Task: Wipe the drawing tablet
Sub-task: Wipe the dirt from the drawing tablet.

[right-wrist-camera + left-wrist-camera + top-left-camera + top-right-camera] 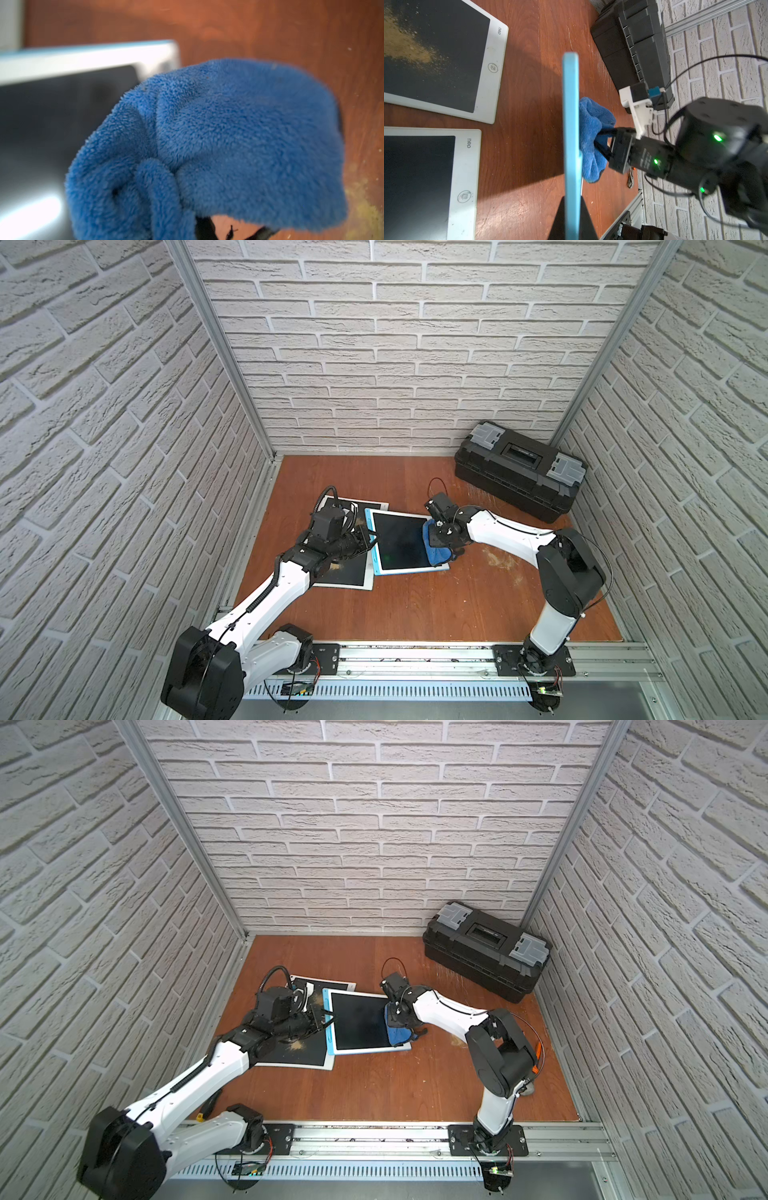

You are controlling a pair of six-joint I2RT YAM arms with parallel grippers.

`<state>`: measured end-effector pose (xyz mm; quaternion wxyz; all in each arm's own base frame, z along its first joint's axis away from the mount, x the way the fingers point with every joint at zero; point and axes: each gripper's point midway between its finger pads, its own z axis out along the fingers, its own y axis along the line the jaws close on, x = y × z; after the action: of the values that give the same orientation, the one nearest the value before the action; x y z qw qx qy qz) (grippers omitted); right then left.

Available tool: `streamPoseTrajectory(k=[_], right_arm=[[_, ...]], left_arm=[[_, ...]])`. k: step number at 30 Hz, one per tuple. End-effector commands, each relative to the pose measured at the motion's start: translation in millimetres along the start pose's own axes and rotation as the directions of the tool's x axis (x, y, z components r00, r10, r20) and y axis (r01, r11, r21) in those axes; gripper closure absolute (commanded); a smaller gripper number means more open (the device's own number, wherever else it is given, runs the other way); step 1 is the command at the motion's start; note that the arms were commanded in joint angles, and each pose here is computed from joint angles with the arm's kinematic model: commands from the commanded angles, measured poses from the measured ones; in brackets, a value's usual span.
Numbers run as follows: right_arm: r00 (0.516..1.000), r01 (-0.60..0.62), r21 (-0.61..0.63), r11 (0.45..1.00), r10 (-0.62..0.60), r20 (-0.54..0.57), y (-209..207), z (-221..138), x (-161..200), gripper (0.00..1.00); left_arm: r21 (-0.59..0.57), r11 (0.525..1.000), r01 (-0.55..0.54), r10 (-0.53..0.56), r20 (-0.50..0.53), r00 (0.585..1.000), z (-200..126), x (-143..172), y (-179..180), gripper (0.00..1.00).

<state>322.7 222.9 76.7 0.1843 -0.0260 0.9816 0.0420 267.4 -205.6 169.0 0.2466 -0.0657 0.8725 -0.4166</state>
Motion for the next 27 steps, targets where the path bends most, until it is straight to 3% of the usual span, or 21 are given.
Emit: streamPoseTrajectory(k=[1,4,8,13,18,21,27], right_arm=[[0.992,0.117,-0.26,0.959,-0.099,0.083,91,-63,8,0.97],[0.989,0.143,-0.44,0.887,-0.113,0.096,146,-103,16,0.97],[0.992,0.125,-0.503,0.855,-0.105,0.067,161,-116,24,0.97],[0.999,0.027,-0.268,0.963,-0.037,-0.033,81,-43,38,0.97],[0.986,-0.115,0.014,0.993,0.116,-0.122,-41,17,60,0.97],[0.986,-0.122,0.133,0.984,0.135,-0.097,-84,9,60,0.97],[0.983,-0.128,-0.006,0.992,0.127,0.131,-81,-79,20,0.97]], left_arm=[[0.041,0.997,-0.061,0.06,0.028,0.998,3,-9,-12,1.0],[0.042,0.997,-0.06,0.059,0.029,0.998,3,-10,-13,1.0],[0.036,0.997,-0.062,0.061,0.034,0.998,1,-10,-12,1.0],[0.036,0.997,-0.065,0.064,0.037,0.997,-1,-9,-12,1.0],[0.038,0.997,-0.073,0.071,0.04,0.997,-6,-10,-15,1.0],[0.037,0.997,-0.069,0.068,0.04,0.997,-10,-13,-13,1.0],[0.055,0.997,-0.06,0.055,0.087,0.995,-26,-33,-10,1.0]])
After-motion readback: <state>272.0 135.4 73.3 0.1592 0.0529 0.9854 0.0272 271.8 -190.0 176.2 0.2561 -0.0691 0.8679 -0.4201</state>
